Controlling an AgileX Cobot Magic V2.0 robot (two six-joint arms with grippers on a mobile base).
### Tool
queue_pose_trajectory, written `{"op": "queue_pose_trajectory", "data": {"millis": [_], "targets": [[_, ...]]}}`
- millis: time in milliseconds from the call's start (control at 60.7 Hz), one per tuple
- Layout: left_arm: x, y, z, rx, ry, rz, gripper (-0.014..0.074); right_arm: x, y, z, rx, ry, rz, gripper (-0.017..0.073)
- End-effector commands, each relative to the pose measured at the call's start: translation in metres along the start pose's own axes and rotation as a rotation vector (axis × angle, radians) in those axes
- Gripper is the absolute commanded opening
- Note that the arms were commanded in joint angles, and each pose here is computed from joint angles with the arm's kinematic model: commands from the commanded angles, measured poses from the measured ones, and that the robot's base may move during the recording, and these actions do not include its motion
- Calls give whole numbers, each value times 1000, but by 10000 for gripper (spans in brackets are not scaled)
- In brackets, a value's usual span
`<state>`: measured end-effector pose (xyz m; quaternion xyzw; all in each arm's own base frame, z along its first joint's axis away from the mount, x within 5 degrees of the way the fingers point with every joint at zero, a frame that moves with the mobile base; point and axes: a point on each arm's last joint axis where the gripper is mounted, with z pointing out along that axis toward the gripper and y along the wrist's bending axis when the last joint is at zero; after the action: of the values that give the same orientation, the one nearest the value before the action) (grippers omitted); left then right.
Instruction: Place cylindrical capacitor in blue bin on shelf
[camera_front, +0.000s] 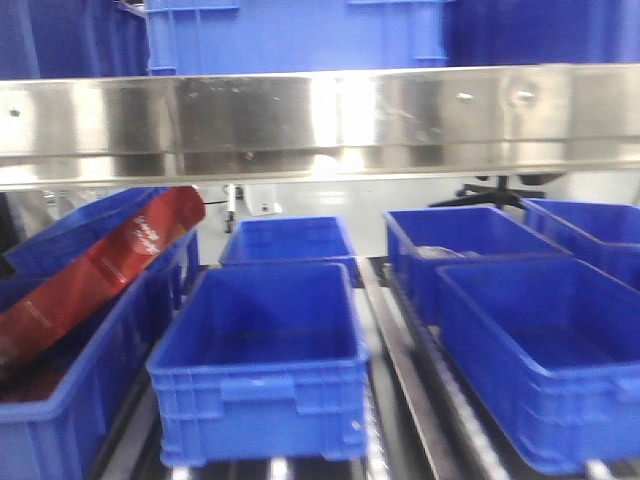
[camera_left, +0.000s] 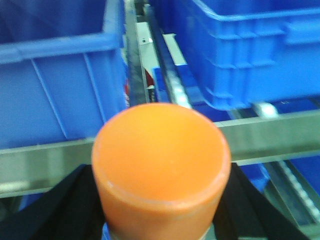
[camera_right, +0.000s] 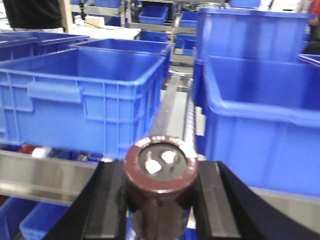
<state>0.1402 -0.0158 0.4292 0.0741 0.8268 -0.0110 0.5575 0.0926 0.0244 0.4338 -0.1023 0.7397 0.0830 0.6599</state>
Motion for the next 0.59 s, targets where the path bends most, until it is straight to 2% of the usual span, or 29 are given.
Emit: {"op": "queue_pose_trajectory", "data": {"millis": [0,577], "targets": [[-3,0,-4,-2,-36,-1,-111,-6,0,-3,6,-49,-6,-16],[-3,0,-4,-2,-36,-1,-111,-6,0,-3,6,-49,-6,-16]]}}
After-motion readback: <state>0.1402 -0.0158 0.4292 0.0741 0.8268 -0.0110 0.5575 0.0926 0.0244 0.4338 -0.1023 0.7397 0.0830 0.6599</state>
